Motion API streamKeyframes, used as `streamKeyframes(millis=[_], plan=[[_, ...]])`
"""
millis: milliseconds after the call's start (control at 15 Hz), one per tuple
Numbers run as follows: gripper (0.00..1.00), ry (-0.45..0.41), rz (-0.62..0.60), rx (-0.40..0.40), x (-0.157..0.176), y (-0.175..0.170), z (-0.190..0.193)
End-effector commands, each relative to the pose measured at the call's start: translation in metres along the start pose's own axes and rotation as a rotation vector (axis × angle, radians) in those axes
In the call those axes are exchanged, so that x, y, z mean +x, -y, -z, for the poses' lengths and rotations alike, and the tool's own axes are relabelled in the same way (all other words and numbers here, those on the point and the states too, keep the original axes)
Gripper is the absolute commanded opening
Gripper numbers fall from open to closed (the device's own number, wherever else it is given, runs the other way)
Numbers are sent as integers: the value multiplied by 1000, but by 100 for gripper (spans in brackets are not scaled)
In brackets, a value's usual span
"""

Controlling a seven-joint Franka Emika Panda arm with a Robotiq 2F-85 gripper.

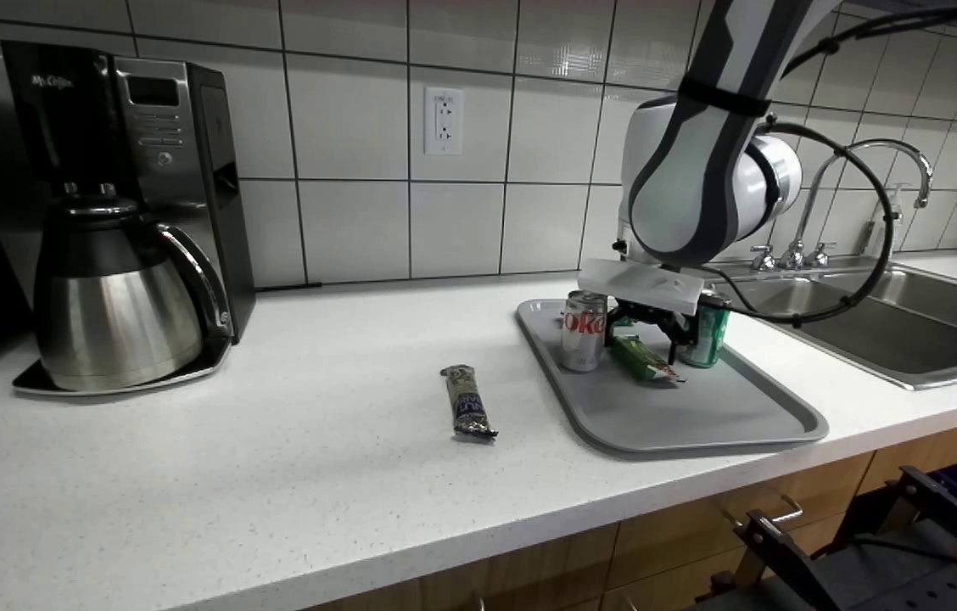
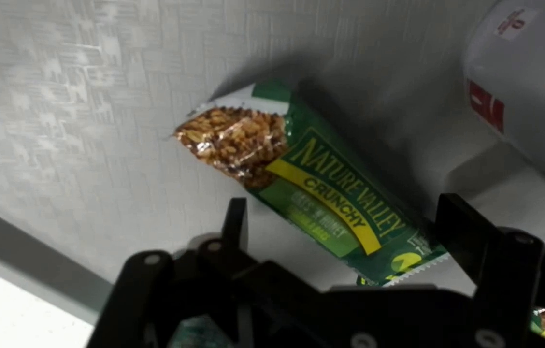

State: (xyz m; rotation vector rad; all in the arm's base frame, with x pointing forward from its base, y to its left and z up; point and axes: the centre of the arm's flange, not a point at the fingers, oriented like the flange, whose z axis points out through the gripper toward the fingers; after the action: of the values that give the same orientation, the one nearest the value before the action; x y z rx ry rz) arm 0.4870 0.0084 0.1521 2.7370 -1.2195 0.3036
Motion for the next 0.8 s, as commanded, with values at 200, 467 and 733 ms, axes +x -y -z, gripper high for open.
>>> streamKeyframes(millis=[200,467,733], plan=[[58,3,-12,23,6,1,-6],[27,-1,-17,33,7,2,-5],[17,-2,-21,37,9,1,-4]])
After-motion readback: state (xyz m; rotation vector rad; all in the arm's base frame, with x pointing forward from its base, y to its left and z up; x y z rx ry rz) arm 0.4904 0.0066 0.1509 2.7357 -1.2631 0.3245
